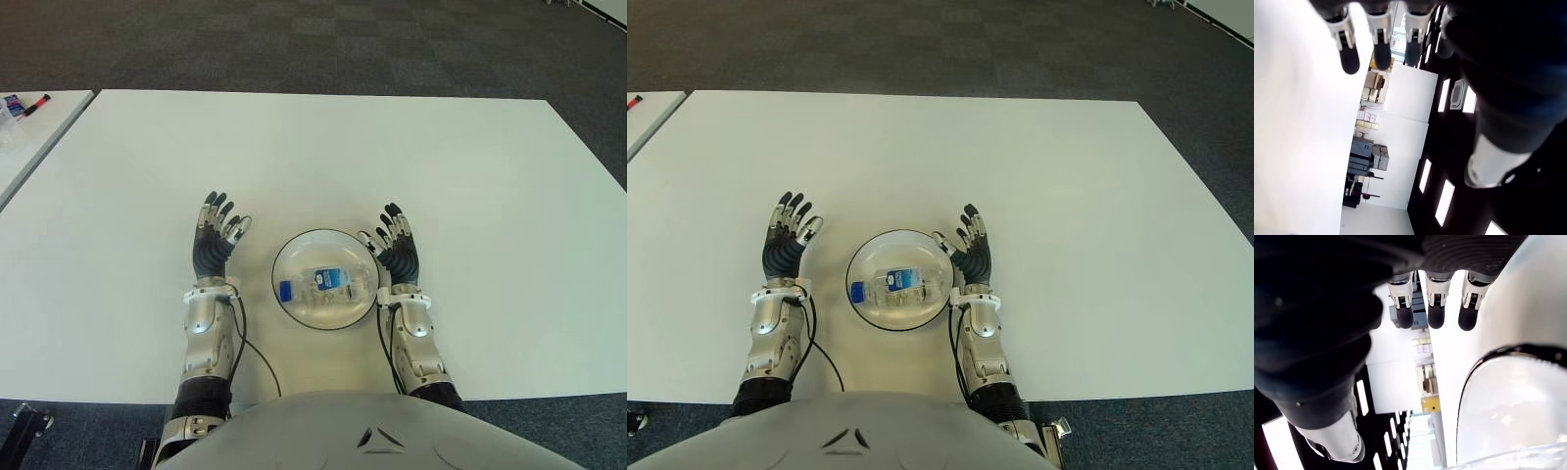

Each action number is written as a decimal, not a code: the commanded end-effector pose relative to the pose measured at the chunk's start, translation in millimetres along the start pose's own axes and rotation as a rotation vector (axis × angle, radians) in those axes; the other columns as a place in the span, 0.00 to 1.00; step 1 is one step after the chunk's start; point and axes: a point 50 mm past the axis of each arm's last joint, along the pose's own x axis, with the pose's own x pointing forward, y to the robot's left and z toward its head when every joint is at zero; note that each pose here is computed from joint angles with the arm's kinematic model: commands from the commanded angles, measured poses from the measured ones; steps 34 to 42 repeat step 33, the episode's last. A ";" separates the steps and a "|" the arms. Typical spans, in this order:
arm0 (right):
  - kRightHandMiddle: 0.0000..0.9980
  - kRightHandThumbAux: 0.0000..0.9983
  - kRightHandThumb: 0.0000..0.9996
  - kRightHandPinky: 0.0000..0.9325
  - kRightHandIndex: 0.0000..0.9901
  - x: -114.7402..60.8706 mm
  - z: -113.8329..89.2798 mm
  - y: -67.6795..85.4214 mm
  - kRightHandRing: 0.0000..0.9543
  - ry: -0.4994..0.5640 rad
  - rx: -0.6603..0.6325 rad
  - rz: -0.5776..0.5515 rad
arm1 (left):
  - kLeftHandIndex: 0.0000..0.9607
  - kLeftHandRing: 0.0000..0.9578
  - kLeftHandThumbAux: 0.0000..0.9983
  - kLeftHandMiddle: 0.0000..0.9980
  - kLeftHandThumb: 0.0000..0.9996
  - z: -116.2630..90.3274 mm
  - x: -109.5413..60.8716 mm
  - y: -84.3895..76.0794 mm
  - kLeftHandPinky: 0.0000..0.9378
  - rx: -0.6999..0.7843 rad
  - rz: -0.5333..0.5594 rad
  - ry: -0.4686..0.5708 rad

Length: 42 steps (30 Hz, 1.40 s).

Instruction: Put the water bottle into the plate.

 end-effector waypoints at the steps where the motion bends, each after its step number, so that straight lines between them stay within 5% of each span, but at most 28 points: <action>1: 0.06 0.81 0.14 0.12 0.02 -5.6 -6.3 16.2 0.07 0.051 0.066 -0.018 | 0.06 0.12 0.82 0.10 0.13 -2.7 0.6 -1.7 0.18 -0.015 -0.002 0.012; 23: 0.07 0.80 0.11 0.13 0.05 6.3 -0.3 -4.2 0.08 0.017 0.035 -0.122 | 0.06 0.12 0.83 0.10 0.15 -4.3 1.6 2.9 0.17 -0.041 0.014 0.017; 42: 0.07 0.81 0.11 0.12 0.04 11.1 2.1 -15.3 0.08 -0.003 -0.020 -0.089 | 0.06 0.12 0.83 0.10 0.15 -4.5 1.5 5.6 0.16 -0.022 0.017 0.015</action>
